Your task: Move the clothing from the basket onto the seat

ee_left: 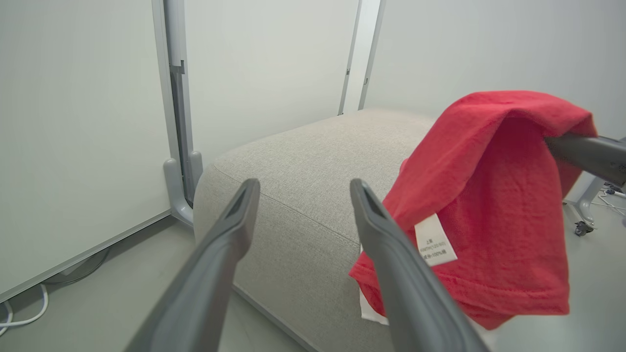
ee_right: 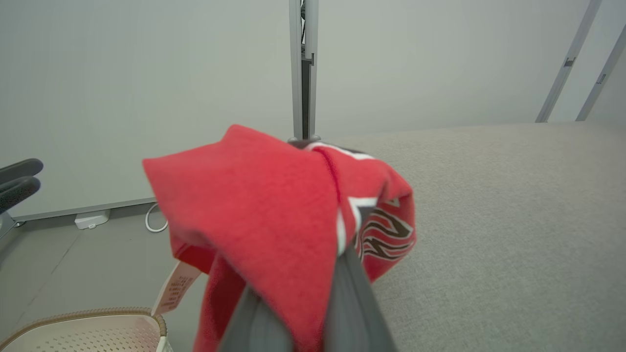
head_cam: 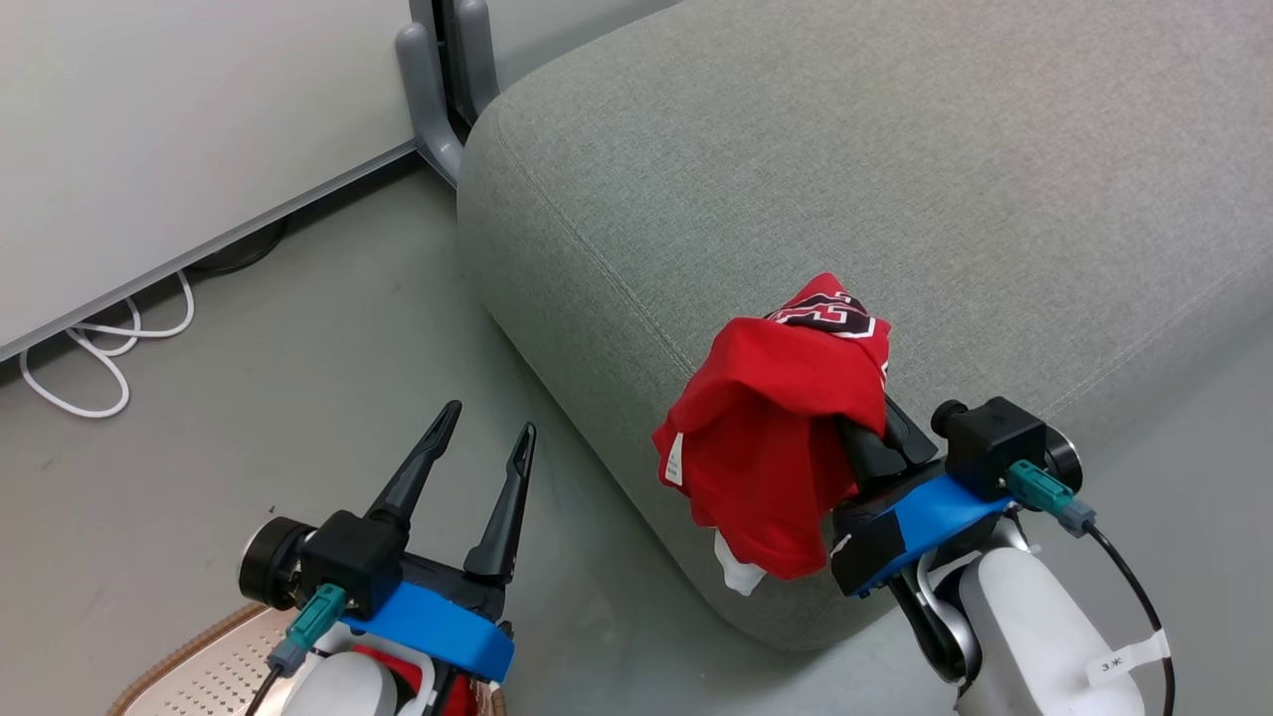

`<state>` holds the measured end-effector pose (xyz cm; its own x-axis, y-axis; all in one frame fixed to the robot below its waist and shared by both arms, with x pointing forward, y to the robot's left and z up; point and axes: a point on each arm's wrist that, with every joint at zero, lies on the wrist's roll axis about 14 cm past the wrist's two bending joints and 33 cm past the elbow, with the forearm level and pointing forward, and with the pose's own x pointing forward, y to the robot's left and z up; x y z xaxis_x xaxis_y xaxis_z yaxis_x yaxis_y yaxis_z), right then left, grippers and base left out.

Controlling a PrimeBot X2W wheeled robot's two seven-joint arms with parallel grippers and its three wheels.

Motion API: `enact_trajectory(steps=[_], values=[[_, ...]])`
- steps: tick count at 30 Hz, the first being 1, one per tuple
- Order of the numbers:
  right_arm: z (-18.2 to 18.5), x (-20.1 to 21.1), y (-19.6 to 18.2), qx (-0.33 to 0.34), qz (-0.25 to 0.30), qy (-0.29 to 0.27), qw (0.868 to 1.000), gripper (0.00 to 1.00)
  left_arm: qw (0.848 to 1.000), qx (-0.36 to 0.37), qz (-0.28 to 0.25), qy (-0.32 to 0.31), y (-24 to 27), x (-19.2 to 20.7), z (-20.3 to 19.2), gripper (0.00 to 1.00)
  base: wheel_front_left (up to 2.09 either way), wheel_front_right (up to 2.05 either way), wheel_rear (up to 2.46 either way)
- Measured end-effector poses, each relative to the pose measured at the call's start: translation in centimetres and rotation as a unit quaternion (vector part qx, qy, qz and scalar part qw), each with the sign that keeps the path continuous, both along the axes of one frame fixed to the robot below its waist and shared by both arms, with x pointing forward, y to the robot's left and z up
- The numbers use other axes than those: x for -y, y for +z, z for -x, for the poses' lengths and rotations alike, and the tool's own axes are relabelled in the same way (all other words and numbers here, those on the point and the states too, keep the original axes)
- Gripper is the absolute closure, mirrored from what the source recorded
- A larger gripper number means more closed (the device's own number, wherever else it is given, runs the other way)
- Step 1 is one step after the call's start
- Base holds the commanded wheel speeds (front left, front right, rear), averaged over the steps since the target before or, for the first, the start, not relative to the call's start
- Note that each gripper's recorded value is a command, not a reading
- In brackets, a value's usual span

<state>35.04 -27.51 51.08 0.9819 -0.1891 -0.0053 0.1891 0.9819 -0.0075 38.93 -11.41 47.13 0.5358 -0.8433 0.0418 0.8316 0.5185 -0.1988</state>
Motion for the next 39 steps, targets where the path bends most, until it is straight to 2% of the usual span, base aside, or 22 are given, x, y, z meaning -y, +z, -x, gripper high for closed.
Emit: enact_trajectory(steps=[12,17,26,30,34,39], values=[[-0.9,0.7,0.8,0.009,-0.001,-0.007,1.000,1.00,1.000,-0.007,0.000,0.002,-0.6,-0.3,-0.7,0.00,0.00,0.00,0.00],[-4.1,2.6,3.7,0.035,0.029,-0.015,0.999,1.00,1.000,-0.014,0.002,0.012,-1.8,-0.9,-2.1,0.00,0.00,0.00,0.00],[-10.3,8.9,7.9,0.059,0.109,-0.069,0.990,1.00,0.999,-0.013,0.018,0.024,-4.0,-1.6,-5.8,0.00,0.00,0.00,0.00],[-13.3,11.6,9.4,0.077,0.123,-0.096,0.985,1.00,0.999,-0.007,0.016,0.031,-5.7,-2.3,-7.9,0.00,0.00,0.00,0.00],[-15.9,14.0,8.6,0.067,0.135,-0.118,0.982,1.00,0.999,-0.010,0.013,0.036,-7.6,-3.1,-9.3,0.00,0.00,0.00,0.00],[-18.4,16.4,5.9,0.044,0.137,-0.141,0.980,1.00,0.999,-0.018,0.013,0.036,-9.7,-3.8,-10.0,0.00,0.00,0.00,0.00]])
